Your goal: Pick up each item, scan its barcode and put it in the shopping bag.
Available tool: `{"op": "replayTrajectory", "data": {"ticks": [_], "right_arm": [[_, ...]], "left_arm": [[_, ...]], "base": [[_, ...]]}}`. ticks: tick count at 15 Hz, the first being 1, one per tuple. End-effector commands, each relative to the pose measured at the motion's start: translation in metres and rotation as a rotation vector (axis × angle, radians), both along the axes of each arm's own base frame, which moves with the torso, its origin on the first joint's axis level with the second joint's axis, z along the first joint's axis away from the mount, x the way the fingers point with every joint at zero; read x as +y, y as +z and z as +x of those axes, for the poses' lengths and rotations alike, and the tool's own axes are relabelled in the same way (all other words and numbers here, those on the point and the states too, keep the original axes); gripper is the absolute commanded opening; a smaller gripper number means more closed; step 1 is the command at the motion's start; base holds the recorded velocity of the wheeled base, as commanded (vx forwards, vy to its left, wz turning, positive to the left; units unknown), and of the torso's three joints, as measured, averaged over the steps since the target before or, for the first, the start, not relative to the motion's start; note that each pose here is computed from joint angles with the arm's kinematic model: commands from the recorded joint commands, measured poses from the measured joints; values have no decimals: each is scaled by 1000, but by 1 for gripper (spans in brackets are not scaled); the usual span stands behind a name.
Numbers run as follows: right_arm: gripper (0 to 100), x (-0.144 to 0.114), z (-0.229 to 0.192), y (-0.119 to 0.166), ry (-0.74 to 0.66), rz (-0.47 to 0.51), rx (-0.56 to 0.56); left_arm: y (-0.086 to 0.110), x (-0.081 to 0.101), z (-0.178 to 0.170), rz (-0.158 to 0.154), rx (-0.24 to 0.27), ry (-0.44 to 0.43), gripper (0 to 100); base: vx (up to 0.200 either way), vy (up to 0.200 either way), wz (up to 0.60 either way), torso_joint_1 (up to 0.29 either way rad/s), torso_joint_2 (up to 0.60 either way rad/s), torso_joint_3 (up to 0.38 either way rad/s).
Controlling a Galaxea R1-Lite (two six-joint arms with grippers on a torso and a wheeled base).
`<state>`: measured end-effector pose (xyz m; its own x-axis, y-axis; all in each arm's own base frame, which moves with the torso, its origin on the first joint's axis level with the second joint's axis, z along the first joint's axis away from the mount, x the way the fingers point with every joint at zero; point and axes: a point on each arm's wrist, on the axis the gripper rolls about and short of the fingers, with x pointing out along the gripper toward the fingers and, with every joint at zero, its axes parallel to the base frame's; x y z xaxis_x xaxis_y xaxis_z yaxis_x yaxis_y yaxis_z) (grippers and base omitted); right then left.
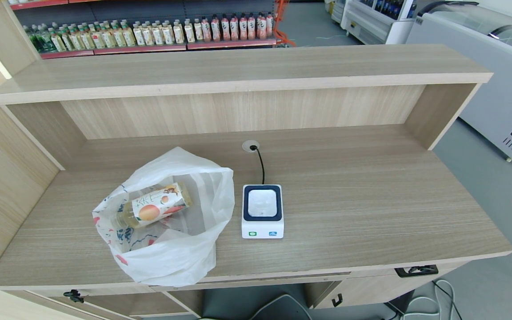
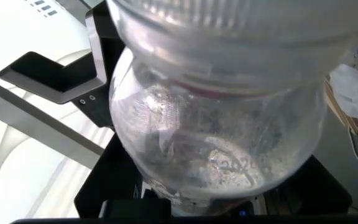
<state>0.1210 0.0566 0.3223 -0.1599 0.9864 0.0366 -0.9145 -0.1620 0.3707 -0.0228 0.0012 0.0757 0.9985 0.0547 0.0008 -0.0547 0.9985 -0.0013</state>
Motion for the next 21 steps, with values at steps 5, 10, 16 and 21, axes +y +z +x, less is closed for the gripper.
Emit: {"op": "replayTrajectory", "data": {"ticks": [5, 10, 16, 21], "right_arm": [[0, -3, 1, 2, -56, 19, -46], [0, -29, 38, -21, -535, 20, -222], [0, -35, 75, -46, -1249, -391, -309], [0, -27, 90, -54, -1190, -570, -896]], "left_arm": [[0, 0, 0, 0, -1, -1, 100], [0, 0, 0, 0, -1, 1, 100], [0, 0, 0, 0, -1, 1, 100], [0, 0, 0, 0, -1, -1, 100]], "base": [[0, 0, 0, 0, 0, 0], [0, 0, 0, 0, 0, 0], [0, 0, 0, 0, 0, 0], [0, 0, 0, 0, 0, 0]]}}
